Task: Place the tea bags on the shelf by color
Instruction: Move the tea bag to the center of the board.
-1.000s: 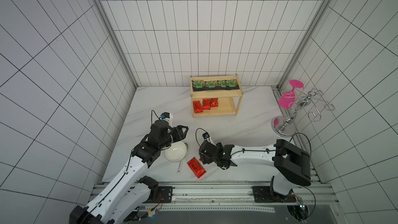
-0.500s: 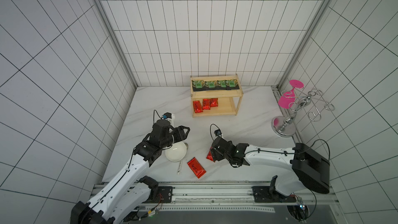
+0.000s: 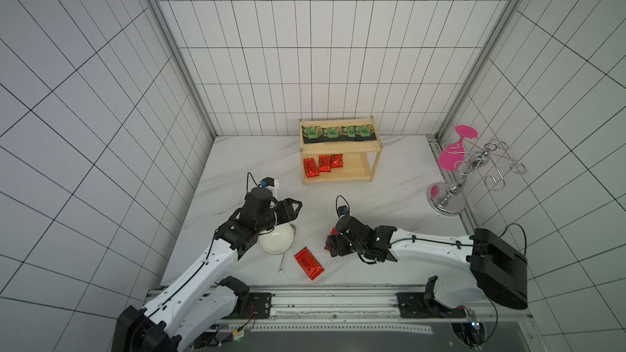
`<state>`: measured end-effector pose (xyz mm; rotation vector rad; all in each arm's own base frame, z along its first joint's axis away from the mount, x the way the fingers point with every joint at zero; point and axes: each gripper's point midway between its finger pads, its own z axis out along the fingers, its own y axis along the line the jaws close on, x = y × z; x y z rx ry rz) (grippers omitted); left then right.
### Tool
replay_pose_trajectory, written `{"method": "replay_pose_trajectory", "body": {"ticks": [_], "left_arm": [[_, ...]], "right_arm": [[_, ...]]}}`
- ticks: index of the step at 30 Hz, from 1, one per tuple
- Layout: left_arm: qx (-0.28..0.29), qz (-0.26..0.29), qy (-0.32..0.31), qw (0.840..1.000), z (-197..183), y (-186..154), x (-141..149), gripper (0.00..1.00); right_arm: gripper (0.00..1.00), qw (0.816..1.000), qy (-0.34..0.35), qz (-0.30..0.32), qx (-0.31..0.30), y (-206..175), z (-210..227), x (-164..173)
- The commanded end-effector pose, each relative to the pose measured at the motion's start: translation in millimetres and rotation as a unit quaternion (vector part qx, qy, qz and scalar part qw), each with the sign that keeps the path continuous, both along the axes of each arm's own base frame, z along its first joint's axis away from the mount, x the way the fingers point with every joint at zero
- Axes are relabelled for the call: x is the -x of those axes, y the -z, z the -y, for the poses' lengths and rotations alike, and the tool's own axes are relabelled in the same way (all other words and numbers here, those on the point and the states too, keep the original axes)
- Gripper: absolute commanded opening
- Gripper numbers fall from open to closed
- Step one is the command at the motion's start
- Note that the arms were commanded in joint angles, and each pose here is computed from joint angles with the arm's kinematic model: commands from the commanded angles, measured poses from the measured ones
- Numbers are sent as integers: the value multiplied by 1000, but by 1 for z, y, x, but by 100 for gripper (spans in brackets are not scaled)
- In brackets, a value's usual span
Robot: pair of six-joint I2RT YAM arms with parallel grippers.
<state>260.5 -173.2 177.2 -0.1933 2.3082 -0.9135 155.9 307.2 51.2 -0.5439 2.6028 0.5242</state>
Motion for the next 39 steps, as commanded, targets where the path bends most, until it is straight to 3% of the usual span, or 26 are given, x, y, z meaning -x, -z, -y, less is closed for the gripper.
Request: {"method": "replay_pose_trajectory", "body": {"ticks": [1,8,16,22,25,31,39], "left_arm": [[-1,7,1,1000,0,0,-1,58],[-8,6,-3,1000,-2,4,-1,58],[-13,8,-7,1000,-4,5,-2,58],[-10,3,-4,1000,-3,9,-2,58],[-8,0,-1,1000,-1,11,-3,58],[-2,-9,15,1000,11,16,-3,58],[-16,-36,79,996,58,38,4,57]], "right_arm": [[90,1000,8,-24,-4,1,-8,3],[85,1000,-16,-17,20,8,-24,-4],[82,990,-33,21,137,22,-10,-9],[65,983,-48,49,168,20,-1,-11],[62,980,-59,69,178,16,5,-14],[62,972,-93,95,195,16,15,-25],[72,968,-73,120,208,2,52,-44]]}}
